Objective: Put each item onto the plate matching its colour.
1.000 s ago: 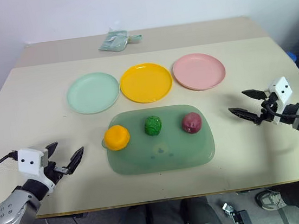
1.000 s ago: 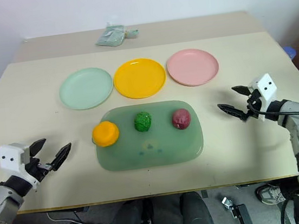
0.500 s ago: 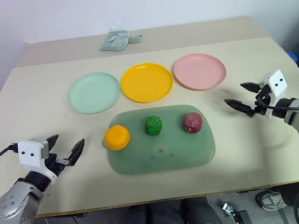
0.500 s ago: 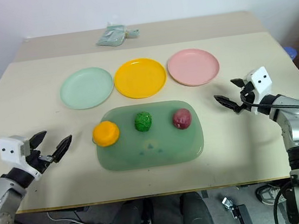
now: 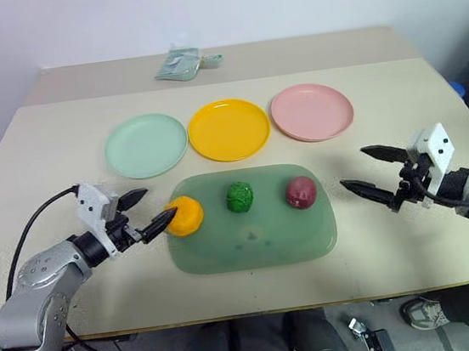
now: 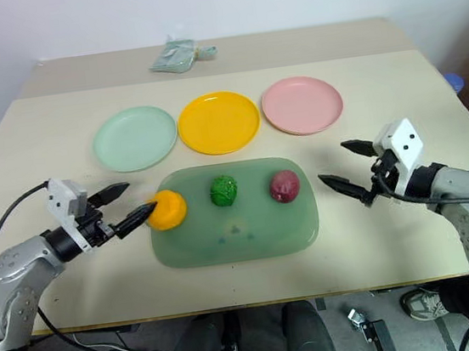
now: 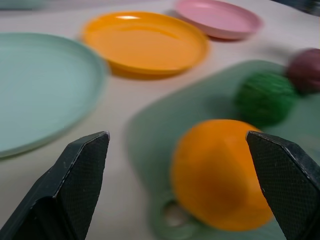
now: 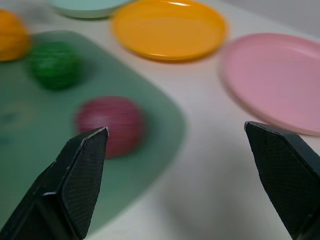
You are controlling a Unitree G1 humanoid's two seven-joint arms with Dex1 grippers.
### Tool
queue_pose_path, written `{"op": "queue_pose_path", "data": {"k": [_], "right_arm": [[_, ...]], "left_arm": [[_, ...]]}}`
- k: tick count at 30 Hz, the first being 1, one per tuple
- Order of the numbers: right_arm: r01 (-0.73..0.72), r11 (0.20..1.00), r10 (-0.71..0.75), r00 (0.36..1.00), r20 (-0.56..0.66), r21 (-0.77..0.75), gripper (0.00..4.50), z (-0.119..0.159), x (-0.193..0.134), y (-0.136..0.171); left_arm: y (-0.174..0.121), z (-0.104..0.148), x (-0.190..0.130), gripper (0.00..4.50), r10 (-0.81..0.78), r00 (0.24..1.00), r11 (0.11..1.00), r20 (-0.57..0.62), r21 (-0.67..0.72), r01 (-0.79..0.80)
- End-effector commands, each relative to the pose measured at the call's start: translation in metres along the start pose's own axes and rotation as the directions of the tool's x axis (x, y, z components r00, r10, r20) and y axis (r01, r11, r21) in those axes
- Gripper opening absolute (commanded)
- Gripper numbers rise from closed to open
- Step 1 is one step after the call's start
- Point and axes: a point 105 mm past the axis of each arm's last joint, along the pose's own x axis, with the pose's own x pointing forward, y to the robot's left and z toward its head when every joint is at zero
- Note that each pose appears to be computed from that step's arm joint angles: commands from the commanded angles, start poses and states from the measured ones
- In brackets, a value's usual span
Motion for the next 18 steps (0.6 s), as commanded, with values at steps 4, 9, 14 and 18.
{"op": "queue_pose_path", "data": {"k": [4,9,14,18], "right_arm": [[-0.127,0.991,0.128,0.992,0.019,-0.035,4.46,0.016,0.001,0.044],[-0.110,0.994,0.110,0.994,0.011,-0.025,4.46,0.007,0.002,0.049],[-0.092,0.995,0.093,0.995,0.023,-0.024,4.50,0.006,0.003,0.049],[-0.078,0.997,0.078,0.997,0.019,-0.027,4.50,0.004,0.002,0.047]], "left_arm": [[-0.012,-0.007,0.013,4.50,-0.155,0.983,0.983,-0.100,0.081,0.163],[-0.007,-0.015,0.026,4.50,-0.146,0.978,0.980,-0.148,0.113,0.163],[-0.004,-0.011,0.033,3.37,-0.129,0.985,0.984,-0.112,0.108,0.141],[0.007,0.005,0.037,3.31,-0.062,0.998,0.993,-0.018,0.103,0.063]]}}
